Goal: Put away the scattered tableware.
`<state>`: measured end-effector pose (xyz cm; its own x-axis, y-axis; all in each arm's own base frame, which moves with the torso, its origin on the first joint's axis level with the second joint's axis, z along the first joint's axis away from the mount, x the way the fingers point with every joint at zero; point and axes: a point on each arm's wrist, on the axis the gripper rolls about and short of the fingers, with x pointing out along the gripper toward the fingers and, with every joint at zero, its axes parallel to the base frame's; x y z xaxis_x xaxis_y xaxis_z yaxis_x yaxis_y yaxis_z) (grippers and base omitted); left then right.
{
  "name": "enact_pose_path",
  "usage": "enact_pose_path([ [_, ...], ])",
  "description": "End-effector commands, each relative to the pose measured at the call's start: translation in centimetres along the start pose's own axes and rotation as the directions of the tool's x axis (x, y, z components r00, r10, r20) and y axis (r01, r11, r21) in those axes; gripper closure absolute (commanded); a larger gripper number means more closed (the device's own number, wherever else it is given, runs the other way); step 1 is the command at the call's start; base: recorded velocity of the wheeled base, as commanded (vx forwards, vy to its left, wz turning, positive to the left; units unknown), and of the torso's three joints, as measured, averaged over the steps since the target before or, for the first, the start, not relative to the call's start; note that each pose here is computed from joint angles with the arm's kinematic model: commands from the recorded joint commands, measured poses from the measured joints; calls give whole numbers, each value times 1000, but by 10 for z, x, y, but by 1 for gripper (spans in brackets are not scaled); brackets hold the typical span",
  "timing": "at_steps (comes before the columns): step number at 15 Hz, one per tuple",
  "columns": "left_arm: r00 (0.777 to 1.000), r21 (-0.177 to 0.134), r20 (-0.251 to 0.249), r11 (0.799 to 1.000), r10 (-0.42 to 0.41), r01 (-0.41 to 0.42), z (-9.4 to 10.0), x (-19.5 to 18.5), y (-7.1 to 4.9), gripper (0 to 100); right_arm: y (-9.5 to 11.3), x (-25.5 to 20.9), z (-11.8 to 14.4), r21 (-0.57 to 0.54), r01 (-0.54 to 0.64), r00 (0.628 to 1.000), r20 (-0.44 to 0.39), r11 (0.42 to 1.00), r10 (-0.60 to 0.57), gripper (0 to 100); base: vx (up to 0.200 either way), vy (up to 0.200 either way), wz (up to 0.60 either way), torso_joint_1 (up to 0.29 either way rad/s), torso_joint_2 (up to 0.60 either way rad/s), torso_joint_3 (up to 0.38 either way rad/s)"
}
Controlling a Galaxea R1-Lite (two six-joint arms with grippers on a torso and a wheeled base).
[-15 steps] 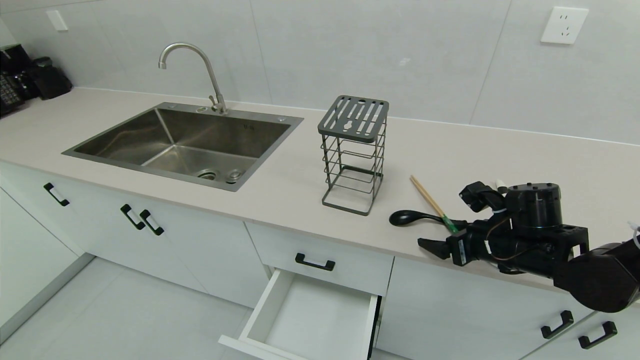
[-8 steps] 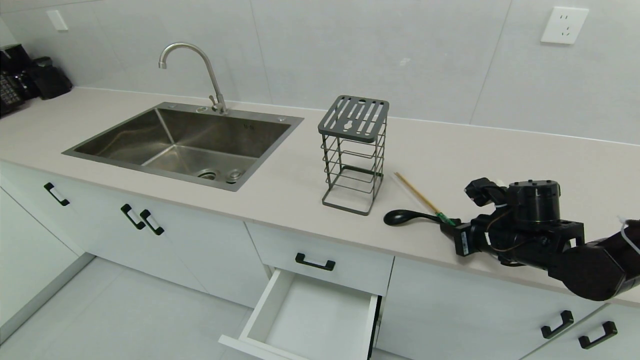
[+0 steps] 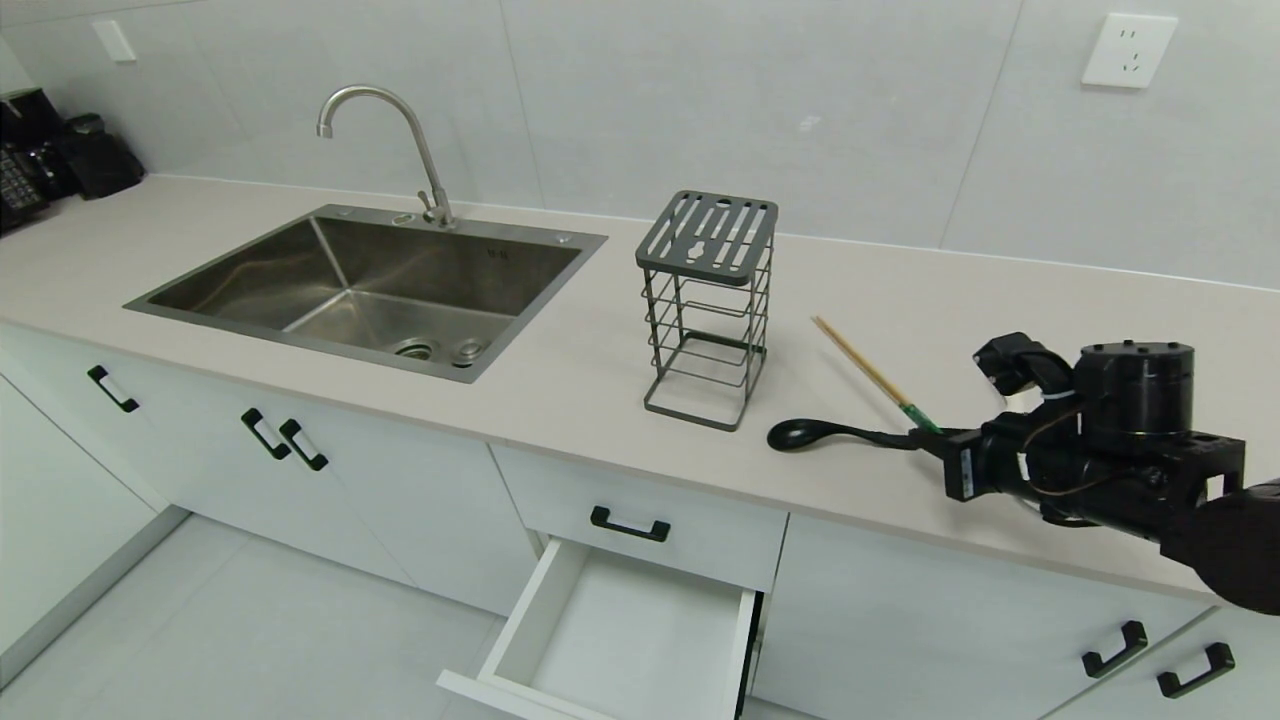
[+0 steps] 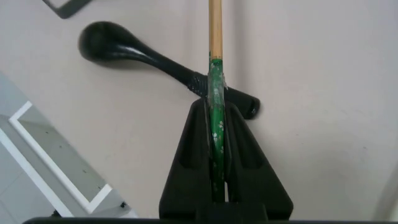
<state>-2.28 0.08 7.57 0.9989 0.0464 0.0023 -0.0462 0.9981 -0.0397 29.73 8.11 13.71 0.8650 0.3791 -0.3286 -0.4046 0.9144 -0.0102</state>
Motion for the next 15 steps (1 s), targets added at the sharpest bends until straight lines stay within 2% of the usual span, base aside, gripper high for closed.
enact_pose_path([
  [1,1000,0,-1,1000,1,-1,0,0,0,0,8,-52,17,-21,1,995,103,1000,1,100,0,0,0,0,0,0],
  [5,1000,0,-1,1000,1,-1,0,0,0,0,17,-105,20,-46,3,979,203,999,6,100,0,0,0,0,0,0],
  [10,1000,0,-1,1000,1,-1,0,0,0,0,31,-137,22,-95,-49,953,294,994,75,100,0,0,0,0,0,0],
  [15,1000,0,-1,1000,1,-1,0,0,0,0,35,-158,30,-247,-83,914,367,965,173,100,0,0,0,0,0,0],
])
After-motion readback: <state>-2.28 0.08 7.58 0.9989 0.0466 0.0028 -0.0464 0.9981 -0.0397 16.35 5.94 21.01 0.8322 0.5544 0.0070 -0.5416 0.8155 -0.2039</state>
